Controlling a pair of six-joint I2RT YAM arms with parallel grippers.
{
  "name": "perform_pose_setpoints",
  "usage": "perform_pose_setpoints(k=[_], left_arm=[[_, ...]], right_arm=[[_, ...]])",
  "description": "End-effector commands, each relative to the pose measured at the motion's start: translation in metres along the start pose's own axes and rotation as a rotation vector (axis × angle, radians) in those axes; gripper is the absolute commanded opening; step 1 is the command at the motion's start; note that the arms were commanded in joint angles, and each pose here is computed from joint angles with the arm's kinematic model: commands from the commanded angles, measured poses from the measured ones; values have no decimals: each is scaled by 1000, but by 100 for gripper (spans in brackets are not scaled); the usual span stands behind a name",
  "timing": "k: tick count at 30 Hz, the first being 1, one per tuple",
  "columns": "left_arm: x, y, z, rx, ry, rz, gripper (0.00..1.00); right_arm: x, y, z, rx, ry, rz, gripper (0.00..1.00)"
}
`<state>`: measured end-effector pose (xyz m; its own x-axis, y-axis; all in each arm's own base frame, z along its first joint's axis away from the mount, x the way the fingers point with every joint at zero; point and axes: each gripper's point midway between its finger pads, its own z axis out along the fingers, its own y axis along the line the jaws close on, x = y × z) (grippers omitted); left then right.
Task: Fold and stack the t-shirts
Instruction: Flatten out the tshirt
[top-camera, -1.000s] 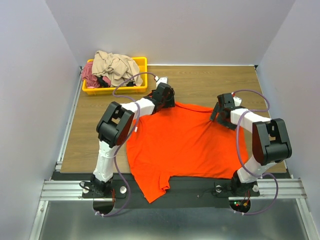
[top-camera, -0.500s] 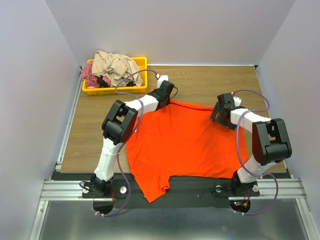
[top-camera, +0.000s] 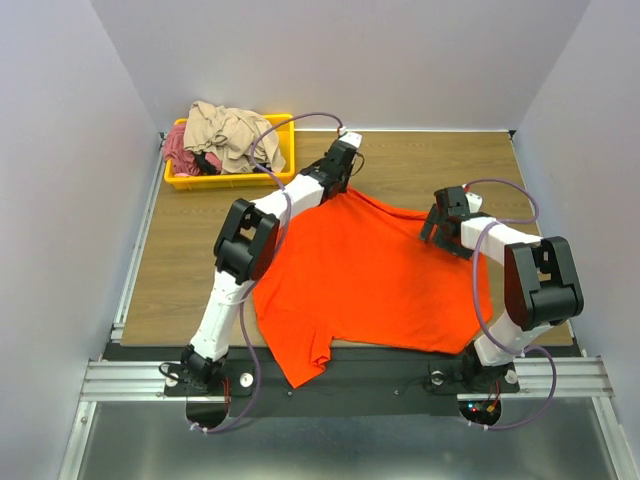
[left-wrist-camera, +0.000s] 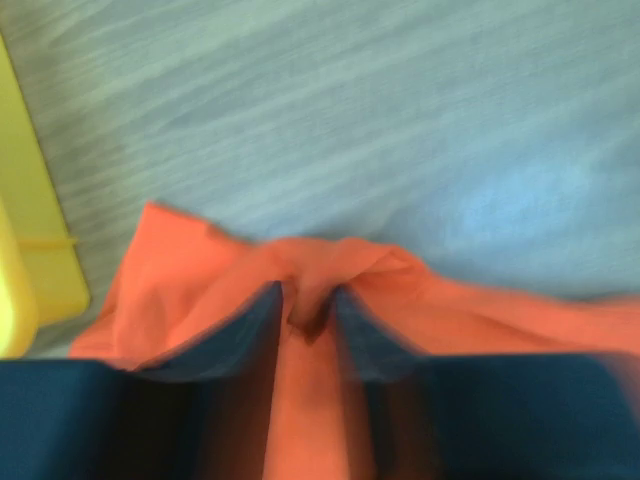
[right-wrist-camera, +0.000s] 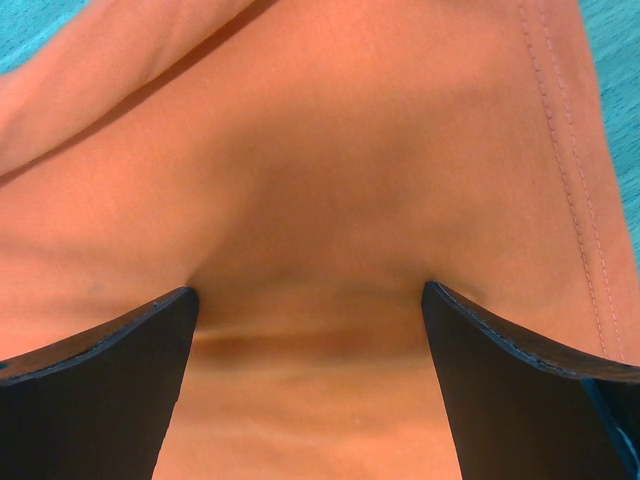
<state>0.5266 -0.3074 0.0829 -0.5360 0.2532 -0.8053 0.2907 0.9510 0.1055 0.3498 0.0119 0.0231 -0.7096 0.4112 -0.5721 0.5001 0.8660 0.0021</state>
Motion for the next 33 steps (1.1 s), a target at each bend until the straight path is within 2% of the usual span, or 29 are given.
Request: perform_pose_setpoints(k=[1, 3, 4, 5, 8, 9, 10, 11, 12, 13, 14, 15, 16, 17, 20, 24, 26, 33], left_arm=[[-51, 21, 11, -75, -96, 108, 59], [-52, 28, 22, -126, -81, 82, 88], [-60, 32, 23, -141, -93, 64, 91], [-87, 39, 16, -156, -145, 20, 94], [-93, 48, 4, -160, -150, -35, 96], [-116, 50, -19, -144, -211, -107, 97], [-82, 48, -14, -136, -147, -98, 98], [-75, 48, -21, -124, -143, -111, 98], [-95, 46, -46, -81, -203, -178, 98], [-90, 49, -52, -79, -210, -204, 98], [-50, 41, -49, -37, -142, -200, 99], [-42, 35, -56, 9, -139, -210, 99], [-58, 30, -74, 68, -202, -237, 99], [-29, 23, -73, 102, -151, -259, 99], [-18, 11, -77, 188, -132, -289, 99], [-3, -17, -59, 315, -65, -294, 98], [-9, -29, -57, 386, -57, -294, 99], [-6, -31, -30, 362, -43, -306, 99]], right_arm=[[41, -15, 9, 43, 124, -64, 100], [41, -15, 9, 42, 127, -64, 100], [41, -15, 9, 43, 127, -63, 100], [41, -15, 9, 42, 127, -64, 100], [42, -14, 9, 39, 129, -62, 100], [42, -14, 9, 37, 130, -62, 100], [42, -13, 9, 36, 131, -62, 100], [42, -13, 9, 36, 131, -62, 100], [42, -13, 9, 35, 132, -64, 100], [42, -12, 9, 31, 132, -63, 100], [42, -13, 9, 35, 132, -64, 100], [42, -13, 9, 35, 132, -64, 100], [42, -13, 9, 34, 133, -64, 100], [42, -14, 9, 34, 133, -64, 100], [43, -14, 8, 32, 134, -63, 100], [44, -14, 9, 36, 134, -65, 100], [44, -14, 9, 37, 135, -67, 100], [47, -14, 11, 35, 148, -72, 100]])
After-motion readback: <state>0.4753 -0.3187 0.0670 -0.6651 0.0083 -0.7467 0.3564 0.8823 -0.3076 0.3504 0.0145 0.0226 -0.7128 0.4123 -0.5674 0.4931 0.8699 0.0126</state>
